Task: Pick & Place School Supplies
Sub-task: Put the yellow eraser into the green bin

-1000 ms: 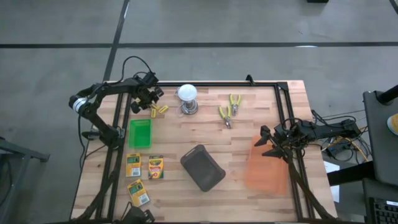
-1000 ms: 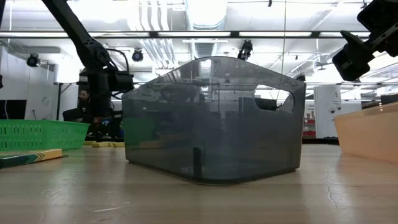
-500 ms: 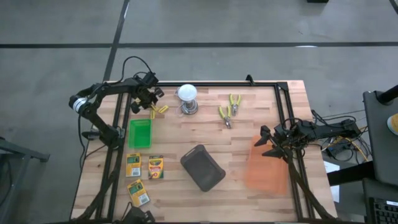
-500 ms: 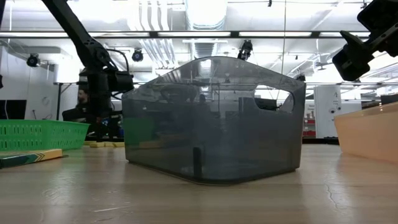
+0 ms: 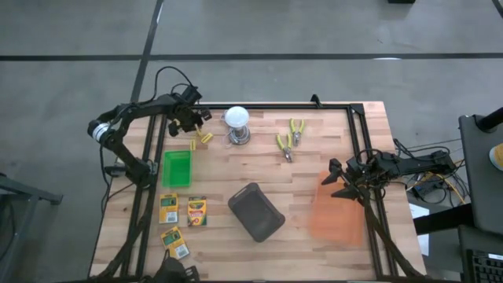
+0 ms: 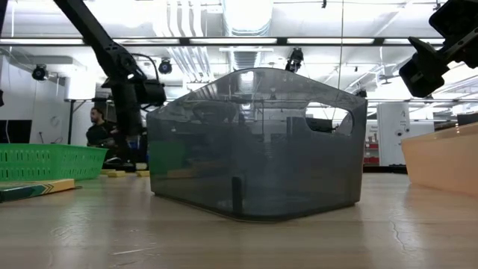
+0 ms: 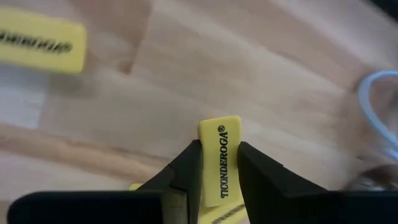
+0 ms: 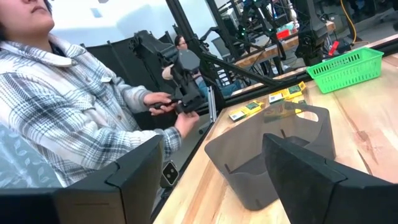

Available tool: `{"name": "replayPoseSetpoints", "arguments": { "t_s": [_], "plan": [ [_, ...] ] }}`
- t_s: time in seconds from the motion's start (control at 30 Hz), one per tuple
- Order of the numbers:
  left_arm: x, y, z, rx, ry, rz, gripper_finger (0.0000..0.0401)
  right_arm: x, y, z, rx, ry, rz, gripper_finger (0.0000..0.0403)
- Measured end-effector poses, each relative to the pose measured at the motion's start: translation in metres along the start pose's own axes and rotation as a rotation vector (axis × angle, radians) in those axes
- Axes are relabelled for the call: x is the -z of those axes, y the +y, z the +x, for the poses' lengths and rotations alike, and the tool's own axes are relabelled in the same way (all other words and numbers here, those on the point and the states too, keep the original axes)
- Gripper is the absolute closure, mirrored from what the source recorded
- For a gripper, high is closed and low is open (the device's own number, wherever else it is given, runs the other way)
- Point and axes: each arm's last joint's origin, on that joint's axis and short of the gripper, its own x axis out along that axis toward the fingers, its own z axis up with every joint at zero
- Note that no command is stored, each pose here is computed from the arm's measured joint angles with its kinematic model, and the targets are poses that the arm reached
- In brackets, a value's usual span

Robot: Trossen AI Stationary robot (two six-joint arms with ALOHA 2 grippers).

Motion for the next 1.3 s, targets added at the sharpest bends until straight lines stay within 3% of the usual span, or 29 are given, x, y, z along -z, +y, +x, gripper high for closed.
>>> {"name": "replayPoseSetpoints", "arguments": {
  "t_s": [0.17,0.4,0.63,0.77,1.07,1.3],
  "plan": [
    [-0.003,-0.007,-0.020,0.030,-0.021,0.092,0.0309,0.000,0.000,0.000,0.000,0.000,0.000,0.0139],
    [0.002,-0.004,-0.077,-0.071,0.000,0.180,0.0309,0.000,0.000,0.000,0.000,0.000,0.000,0.0144],
    [0.018,0.010,-0.135,-0.131,-0.033,0.206,0.0309,0.000,0.000,0.000,0.000,0.000,0.000,0.0136],
    [0.030,0.021,-0.159,-0.105,-0.055,0.212,0.0309,0.000,0.000,0.000,0.001,0.001,0.000,0.0136],
    [0.062,0.050,-0.193,-0.062,-0.055,0.217,0.0309,0.000,0.000,0.000,0.000,0.001,0.000,0.0144],
    [0.079,0.056,-0.202,-0.059,-0.065,0.283,0.0309,0.000,0.000,0.000,0.000,0.000,0.000,0.0136]
  ]
}}
